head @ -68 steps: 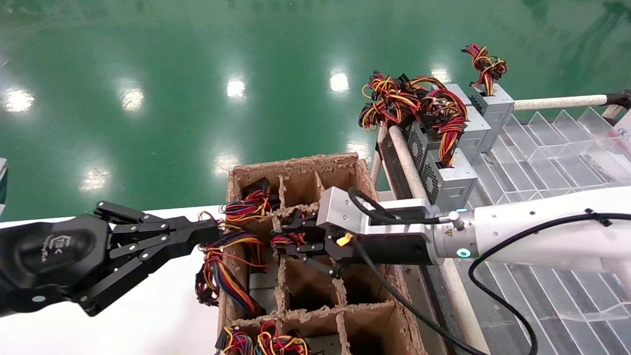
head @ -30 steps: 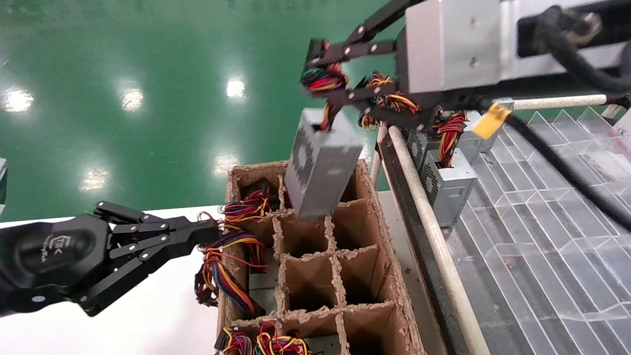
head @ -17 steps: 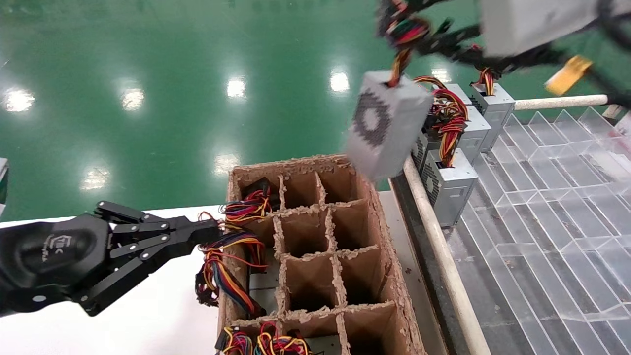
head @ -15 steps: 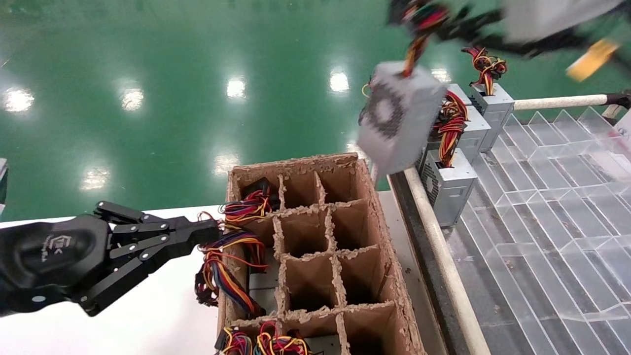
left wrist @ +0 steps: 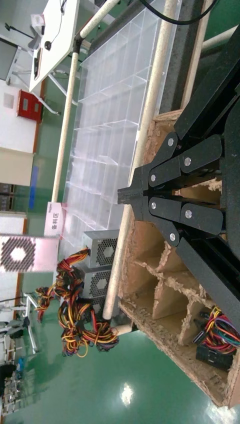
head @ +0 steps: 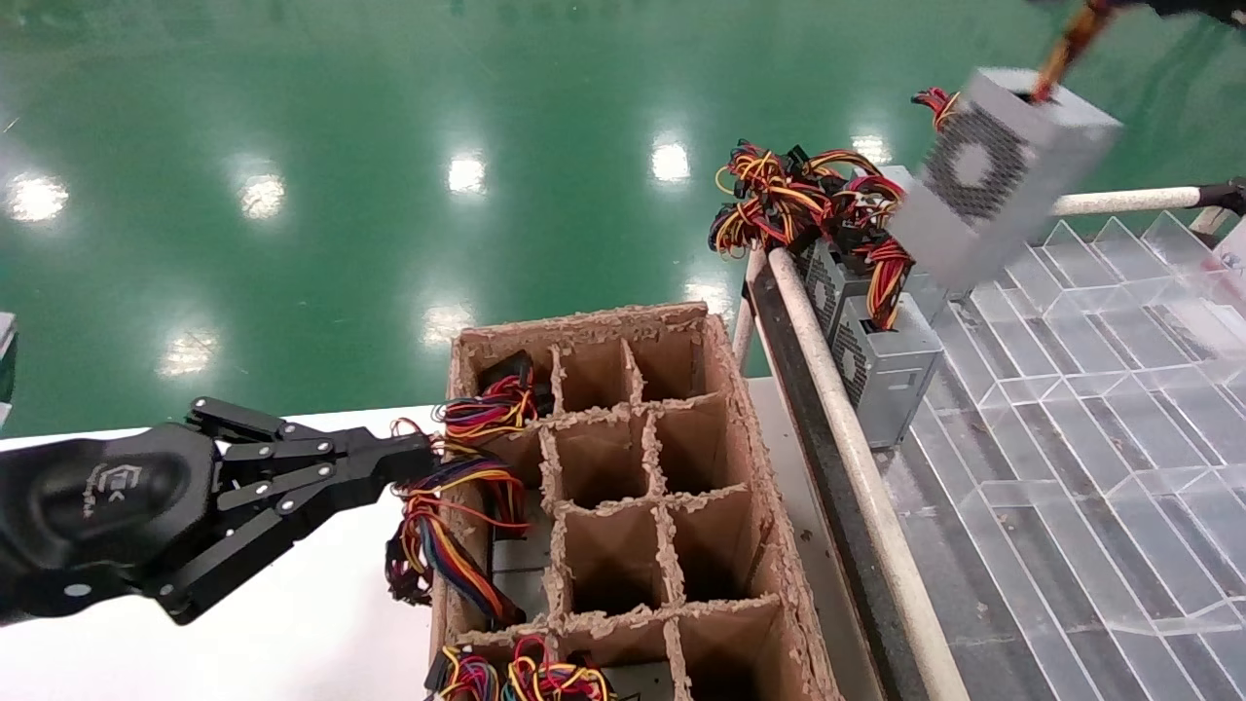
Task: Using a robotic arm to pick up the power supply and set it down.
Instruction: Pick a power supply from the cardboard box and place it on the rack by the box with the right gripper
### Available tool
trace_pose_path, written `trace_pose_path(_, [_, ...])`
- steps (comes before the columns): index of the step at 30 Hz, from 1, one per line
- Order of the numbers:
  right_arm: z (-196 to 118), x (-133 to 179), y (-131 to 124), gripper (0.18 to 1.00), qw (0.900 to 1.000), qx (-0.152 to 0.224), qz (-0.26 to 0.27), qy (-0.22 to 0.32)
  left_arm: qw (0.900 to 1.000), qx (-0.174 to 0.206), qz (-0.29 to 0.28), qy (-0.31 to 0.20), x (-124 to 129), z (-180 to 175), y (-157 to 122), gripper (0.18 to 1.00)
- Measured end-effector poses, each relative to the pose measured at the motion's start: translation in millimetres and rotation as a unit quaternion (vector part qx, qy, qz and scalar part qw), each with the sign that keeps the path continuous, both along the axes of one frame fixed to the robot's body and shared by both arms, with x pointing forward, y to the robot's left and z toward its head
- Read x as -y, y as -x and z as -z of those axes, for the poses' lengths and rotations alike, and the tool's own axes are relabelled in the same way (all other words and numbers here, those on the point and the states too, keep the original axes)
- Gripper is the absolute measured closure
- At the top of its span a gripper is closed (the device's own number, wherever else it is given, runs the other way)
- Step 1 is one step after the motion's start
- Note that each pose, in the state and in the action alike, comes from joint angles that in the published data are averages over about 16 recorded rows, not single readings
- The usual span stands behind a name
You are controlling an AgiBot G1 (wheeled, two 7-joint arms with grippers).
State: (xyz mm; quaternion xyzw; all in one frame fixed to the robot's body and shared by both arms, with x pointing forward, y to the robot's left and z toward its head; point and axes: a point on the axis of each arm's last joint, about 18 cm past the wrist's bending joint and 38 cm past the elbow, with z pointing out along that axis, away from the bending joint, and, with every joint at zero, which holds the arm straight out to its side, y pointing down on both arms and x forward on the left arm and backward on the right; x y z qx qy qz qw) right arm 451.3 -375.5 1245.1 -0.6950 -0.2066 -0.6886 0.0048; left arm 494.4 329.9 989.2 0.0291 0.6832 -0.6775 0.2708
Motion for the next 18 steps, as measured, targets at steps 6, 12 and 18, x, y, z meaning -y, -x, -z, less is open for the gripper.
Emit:
trace_pose_path(6, [23.8,27.9,-13.3,0.864,0.999,-0.027,0.032,-0.032,1.0,0.0,0.0,0.0,0.0,0.0,0.0,0.993])
trace_pose_path(12, [50.8,46.0,-33.8,0.866,0.996,-0.053,0.048,-0.06,1.0,0.0,0.0,0.0,0.0,0.0,0.0,0.993])
trace_pose_path(18, [71.5,55.2,-57.9,0.867,0.994,-0.067,0.054,-0.074,1.0,0.0,0.0,0.0,0.0,0.0,0.0,0.993])
